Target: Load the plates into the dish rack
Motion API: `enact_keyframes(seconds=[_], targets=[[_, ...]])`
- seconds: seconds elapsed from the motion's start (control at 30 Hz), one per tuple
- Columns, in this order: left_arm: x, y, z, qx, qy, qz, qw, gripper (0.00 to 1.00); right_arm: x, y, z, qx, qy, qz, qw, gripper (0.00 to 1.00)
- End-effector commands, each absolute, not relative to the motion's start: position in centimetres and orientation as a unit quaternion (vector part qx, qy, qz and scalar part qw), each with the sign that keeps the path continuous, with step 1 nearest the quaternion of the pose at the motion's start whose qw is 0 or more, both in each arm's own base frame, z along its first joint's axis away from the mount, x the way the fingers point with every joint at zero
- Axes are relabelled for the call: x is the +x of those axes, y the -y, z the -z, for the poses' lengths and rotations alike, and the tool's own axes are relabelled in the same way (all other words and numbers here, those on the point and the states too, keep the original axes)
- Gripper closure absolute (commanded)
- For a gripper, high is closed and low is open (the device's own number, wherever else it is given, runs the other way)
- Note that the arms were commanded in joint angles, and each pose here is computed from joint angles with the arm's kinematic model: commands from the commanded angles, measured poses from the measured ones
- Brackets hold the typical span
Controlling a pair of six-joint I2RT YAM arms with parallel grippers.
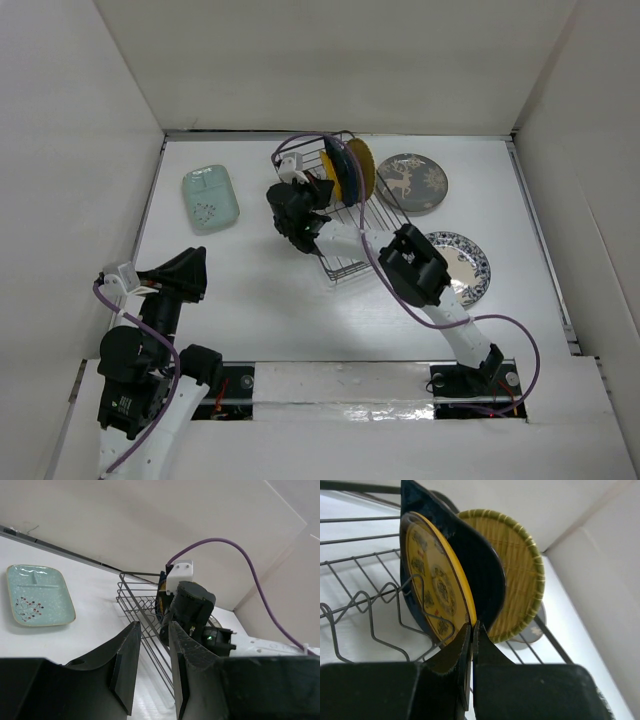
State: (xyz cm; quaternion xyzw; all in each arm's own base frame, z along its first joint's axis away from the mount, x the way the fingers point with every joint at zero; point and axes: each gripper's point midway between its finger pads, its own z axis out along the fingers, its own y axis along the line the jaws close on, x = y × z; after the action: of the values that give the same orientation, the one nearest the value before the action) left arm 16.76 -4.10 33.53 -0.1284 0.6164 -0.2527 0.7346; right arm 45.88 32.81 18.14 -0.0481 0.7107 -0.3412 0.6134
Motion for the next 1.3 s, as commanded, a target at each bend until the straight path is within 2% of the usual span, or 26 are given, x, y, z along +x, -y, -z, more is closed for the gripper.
enact_keyframes(seconds=[0.0,0.07,0.13,0.23,0.37,0.5,0.7,0.83,0.97,1.03,1.17,1.2,1.23,1.27], targets=[[16.8,4.2,-34.4,-0.127,-0.608,0.258,0.740,0.74,46.3,-34.2,-21.0,0.011,-0.737,0.201,0.645,1.00],[16.9,4.3,-34.2,-0.125,-0.611,0.258,0.738,0.74,46.3,-34.5,-20.5,-0.003,-0.745,0.201,0.636,1.00],[17.1,4.4,-34.1,-0.126,-0.613,0.257,0.736,0.74,46.3,-35.1,-20.5,-0.007,-0.750,0.180,0.636,0.93],[17.2,4.4,-34.0,-0.127,-0.616,0.255,0.735,0.74,46.5,-35.5,-20.3,-0.013,-0.763,0.142,0.630,0.90],[17.6,4.5,-33.8,-0.126,-0.622,0.252,0.730,0.74,47.0,-35.1,-19.6,-0.021,-0.783,0.138,0.607,0.81],[17.9,4.6,-33.5,-0.126,-0.629,0.248,0.726,0.74,47.0,-34.6,-19.6,-0.018,-0.788,0.133,0.601,0.63],[18.5,4.5,-33.1,-0.130,-0.639,0.238,0.720,0.74,46.6,-34.0,-23.2,-0.019,-0.788,0.076,0.610,0.45],[18.9,4.5,-32.8,-0.132,-0.646,0.233,0.715,0.74,45.6,-34.6,-26.2,-0.043,-0.786,0.024,0.616,0.40],[19.4,4.6,-32.4,-0.133,-0.655,0.227,0.708,0.74,44.9,-34.4,-28.2,-0.054,-0.782,-0.012,0.620,0.39],[19.6,4.7,-32.2,-0.134,-0.660,0.225,0.704,0.74,44.6,-33.4,-28.9,-0.053,-0.780,-0.013,0.624,0.42],[19.9,4.8,-31.9,-0.134,-0.666,0.220,0.699,0.74,43.3,-33.4,-28.7,-0.079,-0.782,-0.038,0.617,0.76],[20.2,4.9,-31.6,-0.134,-0.671,0.218,0.696,0.75,43.0,-33.5,-28.5,-0.084,-0.783,-0.046,0.615,0.93],[20.3,4.9,-31.6,-0.134,-0.672,0.218,0.694,0.76,42.8,-33.6,-28.2,-0.090,-0.783,-0.052,0.613,0.99],[20.4,5.0,-31.5,-0.134,-0.675,0.217,0.692,0.77,42.3,-33.8,-27.8,-0.099,-0.784,-0.065,0.609,1.00]])
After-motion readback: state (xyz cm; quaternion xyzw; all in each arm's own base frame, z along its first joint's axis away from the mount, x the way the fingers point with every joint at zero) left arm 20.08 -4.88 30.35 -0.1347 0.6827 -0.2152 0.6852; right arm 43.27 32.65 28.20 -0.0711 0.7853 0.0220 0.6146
